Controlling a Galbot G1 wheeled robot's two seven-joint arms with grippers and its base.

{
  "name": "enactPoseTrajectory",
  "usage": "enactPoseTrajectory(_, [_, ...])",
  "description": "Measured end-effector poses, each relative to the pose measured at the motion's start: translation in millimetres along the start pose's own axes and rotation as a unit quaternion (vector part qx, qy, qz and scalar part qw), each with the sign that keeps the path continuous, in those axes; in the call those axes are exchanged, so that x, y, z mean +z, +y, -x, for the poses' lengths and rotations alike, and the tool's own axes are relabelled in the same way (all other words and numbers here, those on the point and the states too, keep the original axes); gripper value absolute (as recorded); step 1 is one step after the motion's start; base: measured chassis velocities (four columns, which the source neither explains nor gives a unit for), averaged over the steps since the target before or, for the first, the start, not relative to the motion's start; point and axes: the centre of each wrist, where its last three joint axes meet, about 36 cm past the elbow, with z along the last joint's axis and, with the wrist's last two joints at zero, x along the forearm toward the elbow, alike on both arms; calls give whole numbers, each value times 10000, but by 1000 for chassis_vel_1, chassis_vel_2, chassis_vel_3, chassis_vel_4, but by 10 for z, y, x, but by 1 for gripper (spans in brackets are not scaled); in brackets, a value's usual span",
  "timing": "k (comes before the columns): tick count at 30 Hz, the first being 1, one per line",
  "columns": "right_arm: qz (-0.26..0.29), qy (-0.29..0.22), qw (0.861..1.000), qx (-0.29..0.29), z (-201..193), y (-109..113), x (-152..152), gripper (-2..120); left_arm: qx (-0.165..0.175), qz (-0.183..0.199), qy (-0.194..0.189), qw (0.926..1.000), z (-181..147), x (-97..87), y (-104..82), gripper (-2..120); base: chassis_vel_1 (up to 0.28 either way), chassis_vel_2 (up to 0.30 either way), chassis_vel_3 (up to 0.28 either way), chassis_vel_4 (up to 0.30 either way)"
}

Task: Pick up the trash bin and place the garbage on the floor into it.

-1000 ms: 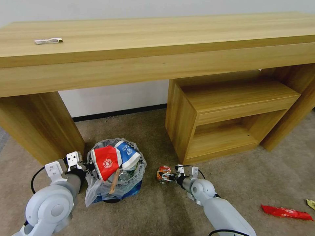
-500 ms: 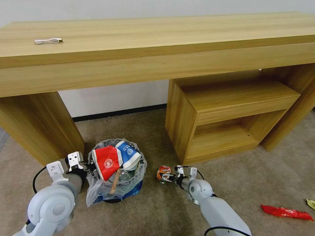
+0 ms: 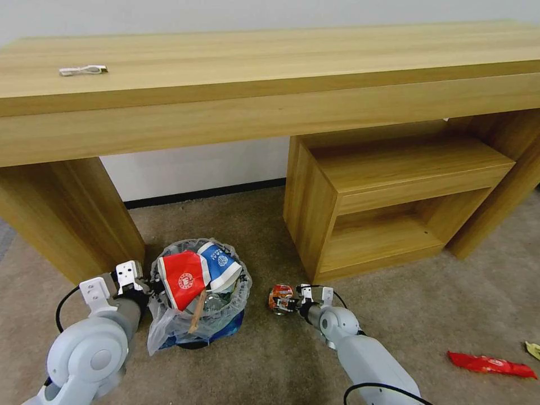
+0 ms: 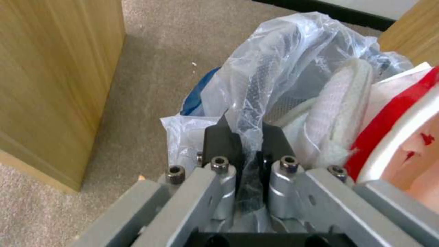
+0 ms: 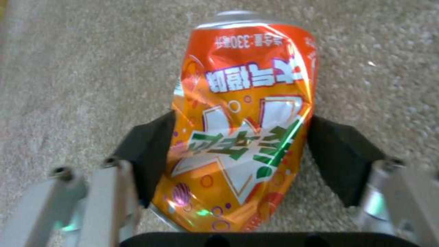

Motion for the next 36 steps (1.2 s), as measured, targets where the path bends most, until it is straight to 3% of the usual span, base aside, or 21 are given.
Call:
enactPoseTrajectory(13, [-105,-136,9998,-94,38,32,-42,22,1,4,9,10000,-6,13,1,3,0,0,0,0])
enactPoseTrajectory(21, [-180,-297,9993,-127,-6,21,-83,4,0,9,4,10000,-8,16,1,3,0,0,0,0])
enactPoseTrajectory(26, [-280,-483,9983,-151,-84,22,-134,0,1,10,2,10000,-8,16,1,3,0,0,0,0])
enactPoseTrajectory(29, [-645,-1174,9901,-426,-427,118,-394,0,31,-13,-6,10000,-11,0,2,3,0,0,0,0])
enactPoseTrajectory(30, [-645,-1174,9901,-426,-427,118,-394,0,31,-13,-6,10000,-11,0,2,3,0,0,0,0])
enactPoseTrajectory(36, [-1253,-2072,9651,-994,-1099,136,-746,0,124,-111,73,9998,-24,-2,-13,3,0,0,0,0])
